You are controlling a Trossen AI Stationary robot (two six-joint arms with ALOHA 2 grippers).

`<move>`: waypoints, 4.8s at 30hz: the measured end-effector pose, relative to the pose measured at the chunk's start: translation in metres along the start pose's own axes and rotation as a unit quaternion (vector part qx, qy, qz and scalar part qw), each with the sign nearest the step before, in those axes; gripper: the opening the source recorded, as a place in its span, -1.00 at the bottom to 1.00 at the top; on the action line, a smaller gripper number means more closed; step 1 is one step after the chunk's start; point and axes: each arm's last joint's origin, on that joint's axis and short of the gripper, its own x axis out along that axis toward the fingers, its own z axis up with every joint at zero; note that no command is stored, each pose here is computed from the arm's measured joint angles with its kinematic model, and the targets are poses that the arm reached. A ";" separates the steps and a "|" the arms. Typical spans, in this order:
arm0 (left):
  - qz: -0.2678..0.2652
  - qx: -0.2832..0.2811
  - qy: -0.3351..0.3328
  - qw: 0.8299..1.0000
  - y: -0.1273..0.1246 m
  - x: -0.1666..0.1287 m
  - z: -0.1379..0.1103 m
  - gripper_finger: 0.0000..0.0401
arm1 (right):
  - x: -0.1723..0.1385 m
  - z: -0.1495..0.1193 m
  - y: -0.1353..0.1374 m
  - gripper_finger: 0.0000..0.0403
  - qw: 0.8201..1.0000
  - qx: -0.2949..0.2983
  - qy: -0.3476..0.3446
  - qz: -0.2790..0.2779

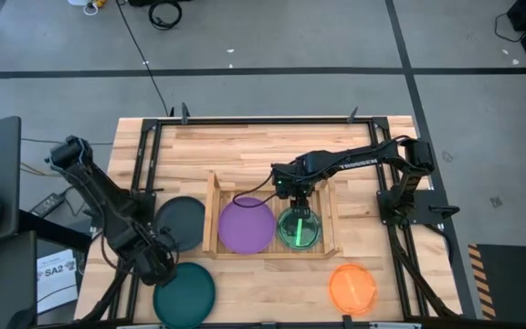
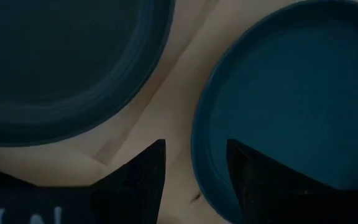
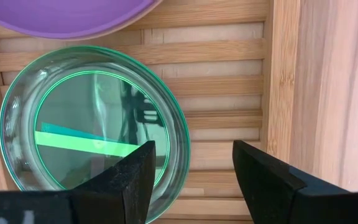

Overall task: Place and stack plates onto a shelf
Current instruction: Stack the dark green plate on top of the violet plate on the shelf

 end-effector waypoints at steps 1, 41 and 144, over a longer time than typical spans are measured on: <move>0.007 -0.002 0.000 1.000 -0.001 0.003 0.000 -0.12 | 0.000 0.000 0.000 0.09 1.000 0.000 0.000 0.000; 0.060 -0.005 0.019 0.998 -0.015 0.049 -0.005 -0.36 | 0.000 0.001 0.000 0.09 1.000 -0.002 -0.005 0.000; -0.029 0.255 -0.175 0.951 0.043 -0.070 0.303 -0.92 | -0.216 -0.121 0.017 0.09 0.931 0.009 -0.362 -0.051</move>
